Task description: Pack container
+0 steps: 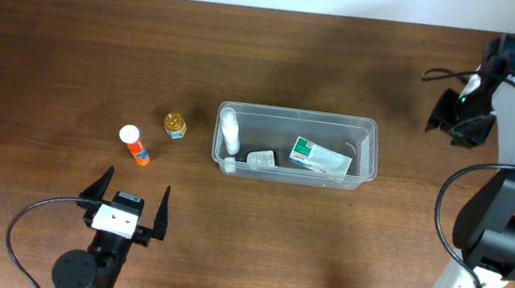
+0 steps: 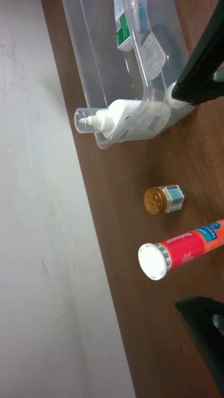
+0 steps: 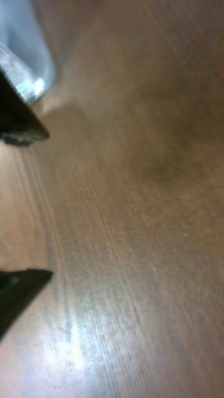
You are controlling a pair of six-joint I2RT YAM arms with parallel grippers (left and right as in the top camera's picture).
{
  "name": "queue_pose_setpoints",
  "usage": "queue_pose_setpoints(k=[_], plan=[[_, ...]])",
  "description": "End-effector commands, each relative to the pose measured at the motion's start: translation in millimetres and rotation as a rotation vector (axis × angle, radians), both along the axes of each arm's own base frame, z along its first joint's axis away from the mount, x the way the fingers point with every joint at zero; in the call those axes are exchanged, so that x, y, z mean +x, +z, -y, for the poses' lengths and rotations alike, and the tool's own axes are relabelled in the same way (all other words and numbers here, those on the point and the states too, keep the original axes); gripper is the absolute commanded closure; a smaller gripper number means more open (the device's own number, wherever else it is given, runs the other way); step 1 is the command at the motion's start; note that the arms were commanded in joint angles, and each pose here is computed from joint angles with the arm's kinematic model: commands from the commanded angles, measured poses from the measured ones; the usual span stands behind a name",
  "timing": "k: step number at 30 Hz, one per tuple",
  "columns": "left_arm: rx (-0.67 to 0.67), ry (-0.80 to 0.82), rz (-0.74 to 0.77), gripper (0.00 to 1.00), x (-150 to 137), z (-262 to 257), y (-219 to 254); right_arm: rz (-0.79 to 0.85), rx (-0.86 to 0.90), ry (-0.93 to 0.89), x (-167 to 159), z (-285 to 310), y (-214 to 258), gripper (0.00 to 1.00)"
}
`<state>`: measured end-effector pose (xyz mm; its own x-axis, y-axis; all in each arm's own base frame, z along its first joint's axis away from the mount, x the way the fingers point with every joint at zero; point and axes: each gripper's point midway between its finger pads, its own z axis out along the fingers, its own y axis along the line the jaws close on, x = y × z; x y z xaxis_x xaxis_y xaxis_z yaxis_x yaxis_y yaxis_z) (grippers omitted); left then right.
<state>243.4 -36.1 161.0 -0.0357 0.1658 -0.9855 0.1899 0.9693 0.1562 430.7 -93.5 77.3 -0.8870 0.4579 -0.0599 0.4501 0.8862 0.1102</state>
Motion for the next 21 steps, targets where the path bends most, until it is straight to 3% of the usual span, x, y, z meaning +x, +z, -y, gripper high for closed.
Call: queue_pose_setpoints(k=[1, 3, 6, 12, 21], plan=[[0.010, 0.015, -0.003, 0.01, 0.5, -2.9, -2.6, -0.007, -0.003, 0.005, -5.8, 2.4, -6.6, 0.18], [0.010, 0.015, -0.003, 0.01, 0.5, -2.9, -2.6, -0.011, -0.016, 0.003, -6.6, 4.7, -8.0, 0.04], [0.010, 0.013, -0.003, 0.01, 0.5, -2.6, -2.5, -0.014, -0.027, 0.002, -7.0, 6.6, -8.2, 0.01], [0.009, 0.002, -0.003, 0.01, 0.2, -0.7, -2.4, -0.012, -0.027, 0.003, -6.4, 6.4, -8.1, 0.02], [-0.001, -0.147, 0.038, 0.01, -6.0, 24.2, 8.5, 0.003, -0.030, 0.004, -2.8, 6.6, -7.8, 0.02]])
